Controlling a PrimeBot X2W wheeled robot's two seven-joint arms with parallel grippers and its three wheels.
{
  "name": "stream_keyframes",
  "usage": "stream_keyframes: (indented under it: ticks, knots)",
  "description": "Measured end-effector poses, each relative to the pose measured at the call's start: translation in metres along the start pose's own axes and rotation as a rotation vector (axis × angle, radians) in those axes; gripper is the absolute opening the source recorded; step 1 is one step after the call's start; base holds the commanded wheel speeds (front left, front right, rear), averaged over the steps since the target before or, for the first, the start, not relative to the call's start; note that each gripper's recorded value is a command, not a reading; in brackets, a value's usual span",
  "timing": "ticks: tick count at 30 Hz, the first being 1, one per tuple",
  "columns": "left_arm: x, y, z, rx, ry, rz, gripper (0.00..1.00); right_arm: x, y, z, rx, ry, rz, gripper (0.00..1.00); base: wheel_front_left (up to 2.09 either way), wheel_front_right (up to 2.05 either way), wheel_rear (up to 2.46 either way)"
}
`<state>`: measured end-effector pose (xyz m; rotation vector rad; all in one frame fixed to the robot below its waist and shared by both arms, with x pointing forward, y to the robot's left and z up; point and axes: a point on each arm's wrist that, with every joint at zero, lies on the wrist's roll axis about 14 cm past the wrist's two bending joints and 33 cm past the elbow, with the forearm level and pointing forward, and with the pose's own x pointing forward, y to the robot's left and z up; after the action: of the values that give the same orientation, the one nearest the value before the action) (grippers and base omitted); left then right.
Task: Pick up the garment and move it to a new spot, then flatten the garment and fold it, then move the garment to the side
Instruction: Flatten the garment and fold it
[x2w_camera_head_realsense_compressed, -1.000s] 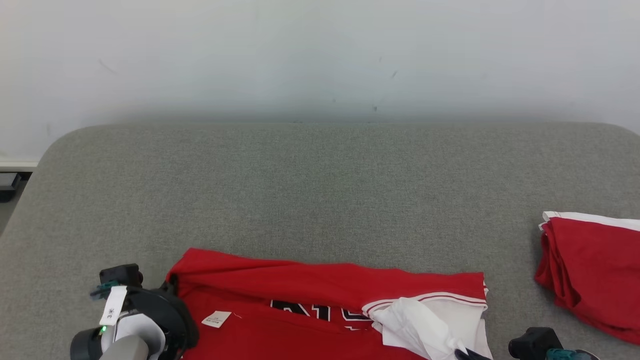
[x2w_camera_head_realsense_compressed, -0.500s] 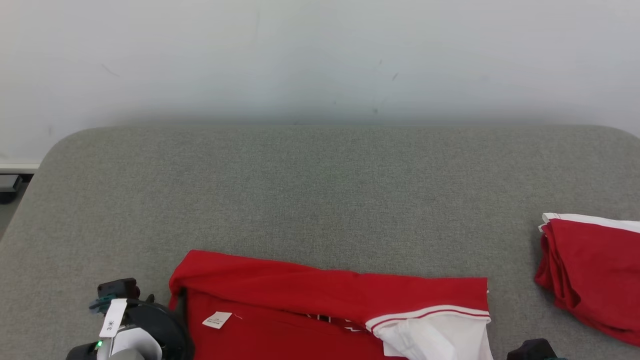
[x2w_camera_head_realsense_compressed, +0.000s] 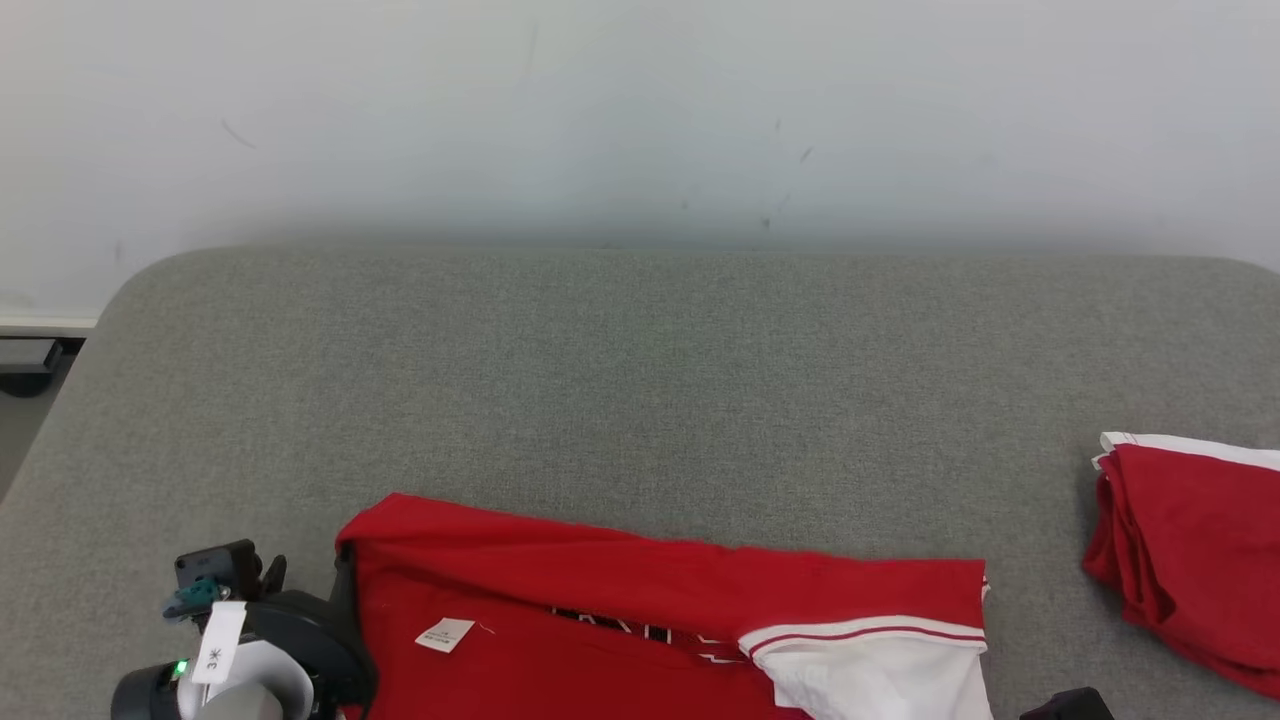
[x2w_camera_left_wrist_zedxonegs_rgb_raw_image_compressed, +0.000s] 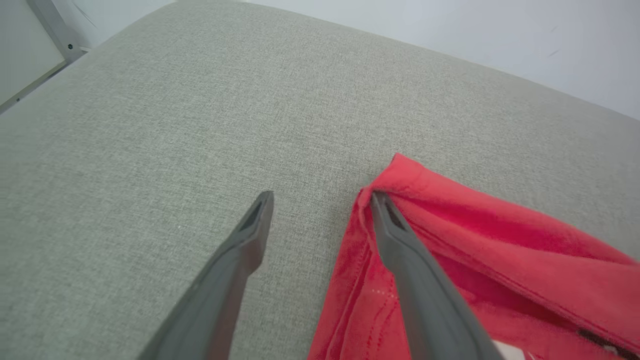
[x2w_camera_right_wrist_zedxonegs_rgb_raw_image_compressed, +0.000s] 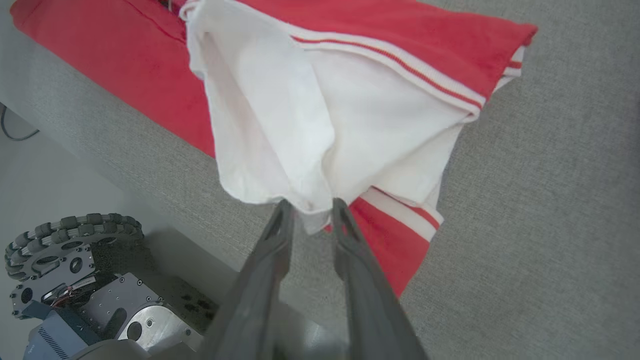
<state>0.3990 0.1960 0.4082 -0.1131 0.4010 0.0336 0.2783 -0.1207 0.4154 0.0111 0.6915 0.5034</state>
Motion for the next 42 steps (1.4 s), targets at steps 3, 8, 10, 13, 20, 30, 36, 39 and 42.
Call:
stream_keyframes:
  ticks: [3,8,10,13,20,30,36,39,42]
  knots:
    - [-0.004,0.009,-0.010,0.026,0.019,0.027,1.00,0.000,0.000,-0.003,0.004,0.010,-0.001,1.00,0.00,0.00,0.00]
    - [-0.009,0.030,-0.016,0.093,0.034,0.079,1.00,0.000,-0.002,-0.007,0.009,0.028,-0.011,1.00,0.00,0.00,0.00]
    - [-0.011,0.035,-0.016,0.117,0.032,0.090,1.00,-0.001,-0.002,-0.008,0.009,0.031,-0.013,1.00,0.00,0.00,0.00]
    - [-0.015,0.036,-0.016,0.133,0.011,0.100,1.00,-0.002,-0.005,-0.007,0.008,0.028,-0.025,1.00,0.00,0.00,0.00]
    - [-0.019,0.012,0.013,0.130,-0.128,0.042,1.00,-0.007,-0.018,0.015,-0.002,-0.068,-0.090,1.00,0.00,0.00,0.00]
    - [-0.047,-0.025,0.023,0.125,-0.242,-0.096,1.00,-0.019,-0.029,0.074,0.079,-0.357,-0.196,1.00,0.00,0.00,0.00]
    - [-0.068,-0.039,0.036,0.104,-0.326,-0.150,1.00,-0.027,-0.033,0.082,0.119,-0.444,-0.236,1.00,0.00,0.00,0.00]
    - [-0.079,-0.043,0.042,0.095,-0.362,-0.167,1.00,-0.032,-0.039,0.086,0.140,-0.490,-0.267,1.00,0.00,0.00,0.00]
    - [-0.088,-0.044,0.048,0.099,-0.394,-0.186,1.00,-0.038,-0.047,0.090,0.176,-0.547,-0.306,1.00,0.00,0.00,0.00]
